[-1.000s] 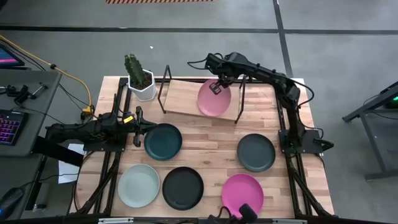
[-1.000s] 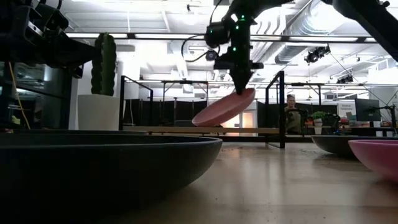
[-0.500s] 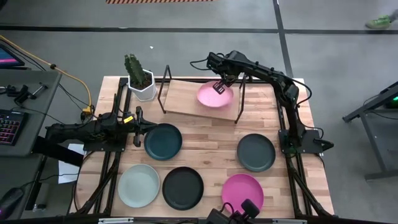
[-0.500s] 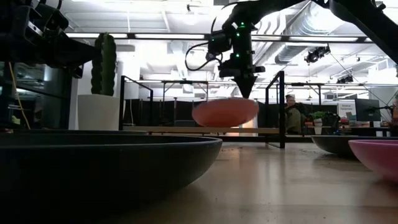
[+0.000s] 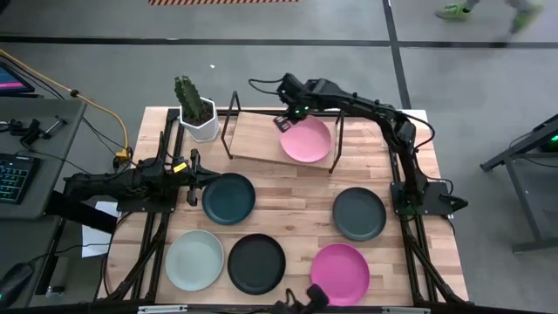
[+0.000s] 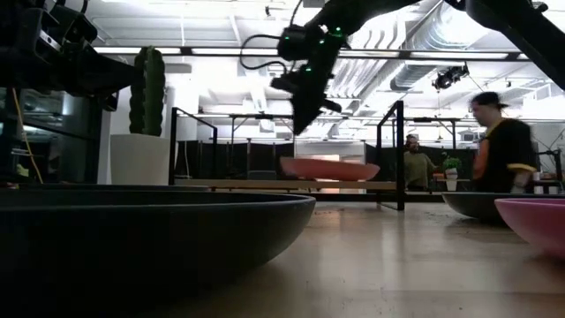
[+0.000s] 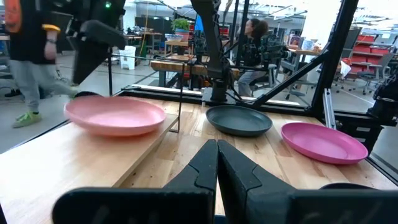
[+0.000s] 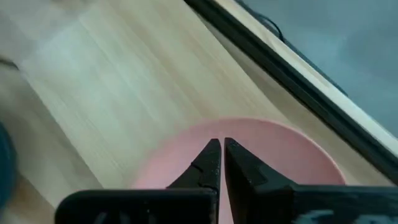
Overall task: Place and stack plates onto a shelf
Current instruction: Put the light pink plate on the shelf, then put the left dark green plate on the shelf
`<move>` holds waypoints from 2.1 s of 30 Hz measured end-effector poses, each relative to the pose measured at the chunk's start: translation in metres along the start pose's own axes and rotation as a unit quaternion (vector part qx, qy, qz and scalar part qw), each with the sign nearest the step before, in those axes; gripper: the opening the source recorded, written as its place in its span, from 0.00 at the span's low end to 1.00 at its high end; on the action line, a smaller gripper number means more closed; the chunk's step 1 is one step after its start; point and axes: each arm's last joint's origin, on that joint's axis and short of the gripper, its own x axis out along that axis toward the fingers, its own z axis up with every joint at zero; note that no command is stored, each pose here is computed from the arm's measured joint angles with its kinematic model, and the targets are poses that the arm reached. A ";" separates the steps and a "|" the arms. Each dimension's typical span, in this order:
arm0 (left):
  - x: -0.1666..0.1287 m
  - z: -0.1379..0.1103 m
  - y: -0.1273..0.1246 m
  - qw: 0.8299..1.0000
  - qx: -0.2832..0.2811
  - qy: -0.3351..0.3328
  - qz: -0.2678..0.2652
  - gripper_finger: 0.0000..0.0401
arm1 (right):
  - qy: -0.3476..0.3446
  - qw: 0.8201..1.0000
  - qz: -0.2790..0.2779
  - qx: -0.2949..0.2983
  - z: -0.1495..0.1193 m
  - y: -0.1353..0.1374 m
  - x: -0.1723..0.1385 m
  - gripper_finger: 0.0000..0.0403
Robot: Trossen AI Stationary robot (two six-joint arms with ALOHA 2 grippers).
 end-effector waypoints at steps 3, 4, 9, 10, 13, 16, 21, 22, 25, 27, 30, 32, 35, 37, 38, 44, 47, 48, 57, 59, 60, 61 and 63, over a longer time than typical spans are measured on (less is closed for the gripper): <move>0.000 0.000 0.000 1.000 0.000 0.000 0.000 0.00 | -0.017 0.999 -0.004 0.027 0.003 0.006 0.020 0.00; 0.000 0.000 0.000 1.000 0.000 0.000 0.000 0.00 | -0.015 0.999 -0.007 0.037 0.003 0.006 0.027 0.00; 0.000 0.000 0.000 1.000 0.000 0.000 0.000 0.00 | -0.008 0.997 -0.026 0.073 0.009 -0.005 0.053 0.00; 0.000 0.000 0.000 1.000 0.000 0.000 0.000 0.00 | -0.004 0.996 -0.028 0.080 0.008 -0.006 0.058 0.00; 0.000 0.000 0.000 1.000 0.000 0.000 0.000 0.00 | -0.002 0.996 -0.032 0.085 0.008 -0.010 0.069 0.00; 0.000 0.000 0.000 1.000 0.000 0.000 0.000 0.00 | -0.008 0.996 -0.024 0.080 0.009 -0.008 0.069 0.00; 0.000 0.000 0.000 1.000 0.000 0.000 0.000 0.00 | -0.025 0.999 -0.010 0.048 0.010 0.000 0.072 0.00; 0.000 0.000 0.000 1.000 0.000 0.000 0.000 0.00 | -0.025 0.999 -0.005 0.041 0.010 0.002 0.071 0.00; 0.000 0.000 0.000 1.000 0.000 0.000 0.000 0.00 | -0.015 1.000 0.006 0.012 0.005 0.008 0.073 0.00; 0.000 0.000 0.000 1.000 0.000 0.000 0.000 0.00 | -0.008 1.000 0.012 -0.013 0.001 0.014 0.075 0.00; 0.000 0.000 0.000 1.000 0.000 0.000 0.000 0.00 | -0.004 0.999 0.017 -0.042 -0.003 0.021 0.075 0.00; 0.000 0.000 0.000 1.000 0.000 0.000 0.000 0.00 | -0.004 0.998 0.019 -0.062 -0.004 0.025 0.075 0.00; 0.000 0.000 0.000 1.000 0.000 0.000 0.000 0.00 | 0.002 0.996 0.015 -0.088 -0.007 0.028 0.074 0.00; 0.000 0.000 0.000 1.000 0.000 0.000 0.000 0.00 | 0.013 0.994 0.012 -0.105 -0.010 0.029 0.074 0.00; 0.000 0.000 0.000 1.000 0.000 0.000 0.000 0.00 | 0.018 0.994 0.007 -0.112 -0.011 0.028 0.074 0.00; 0.000 0.000 0.000 1.000 0.000 0.000 0.000 0.00 | 0.052 0.986 -0.028 -0.157 -0.018 0.024 0.073 0.00; 0.000 0.000 0.000 1.000 0.000 0.000 0.000 0.00 | 0.061 0.984 -0.033 -0.164 -0.019 0.023 0.073 0.00; 0.000 0.000 0.000 1.000 0.000 0.000 0.000 0.00 | 0.062 0.984 -0.035 -0.164 -0.020 0.023 0.073 0.00; 0.000 0.000 0.000 1.000 0.000 0.000 0.000 0.00 | 0.049 0.984 -0.030 -0.169 -0.017 0.024 0.064 0.00; 0.000 0.000 0.000 1.000 0.000 0.000 0.000 0.00 | 0.032 0.985 -0.019 -0.167 -0.013 0.024 0.051 0.00; 0.000 0.000 0.000 1.000 0.000 0.000 0.000 0.00 | 0.023 0.986 -0.007 -0.166 -0.010 0.025 0.043 0.00; 0.000 0.000 0.000 1.000 0.000 0.000 0.000 0.00 | 0.015 0.986 0.006 -0.165 -0.009 0.026 0.036 0.00; 0.000 0.000 0.000 1.000 0.000 0.000 0.000 0.00 | -0.007 0.986 0.033 -0.166 -0.006 0.030 0.019 0.00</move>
